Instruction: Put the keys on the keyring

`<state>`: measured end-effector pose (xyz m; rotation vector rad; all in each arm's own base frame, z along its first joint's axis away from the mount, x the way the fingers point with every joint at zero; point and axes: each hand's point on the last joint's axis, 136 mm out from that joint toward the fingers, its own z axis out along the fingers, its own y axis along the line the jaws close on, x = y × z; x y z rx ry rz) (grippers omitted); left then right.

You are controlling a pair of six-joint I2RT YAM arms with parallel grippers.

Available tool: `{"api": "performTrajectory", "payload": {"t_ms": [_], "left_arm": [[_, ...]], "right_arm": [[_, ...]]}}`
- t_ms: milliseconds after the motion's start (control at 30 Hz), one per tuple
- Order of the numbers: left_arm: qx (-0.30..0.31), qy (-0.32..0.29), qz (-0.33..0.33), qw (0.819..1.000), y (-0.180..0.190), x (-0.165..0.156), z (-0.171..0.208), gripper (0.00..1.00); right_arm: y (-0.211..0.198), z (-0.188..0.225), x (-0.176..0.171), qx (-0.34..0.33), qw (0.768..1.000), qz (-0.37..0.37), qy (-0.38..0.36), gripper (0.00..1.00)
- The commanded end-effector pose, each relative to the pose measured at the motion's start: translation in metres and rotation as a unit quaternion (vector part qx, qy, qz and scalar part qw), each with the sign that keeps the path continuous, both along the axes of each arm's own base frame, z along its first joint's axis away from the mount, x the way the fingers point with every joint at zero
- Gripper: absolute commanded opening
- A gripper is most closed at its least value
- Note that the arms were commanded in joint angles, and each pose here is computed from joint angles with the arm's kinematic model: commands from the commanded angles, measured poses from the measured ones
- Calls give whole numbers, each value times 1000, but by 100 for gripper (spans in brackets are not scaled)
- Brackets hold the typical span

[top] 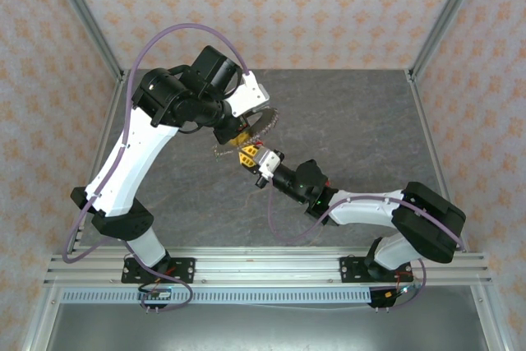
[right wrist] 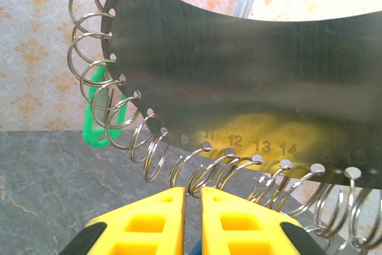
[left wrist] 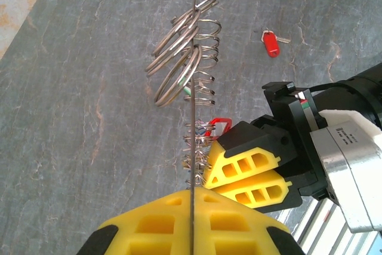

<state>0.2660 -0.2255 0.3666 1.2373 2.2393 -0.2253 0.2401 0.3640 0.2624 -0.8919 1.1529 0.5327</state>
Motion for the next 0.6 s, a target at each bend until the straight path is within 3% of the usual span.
{"api": "performTrajectory", "payload": {"t_ms": [0, 567], "left_arm": [[-20, -39, 15, 999, 3, 2, 19, 0], [-26, -37, 12, 999, 1, 0, 20, 0]], "right_arm": [[-4, 21, -3, 25, 999, -5, -20, 14], [-5, 35, 1, 30, 998, -22, -44, 15]]}}
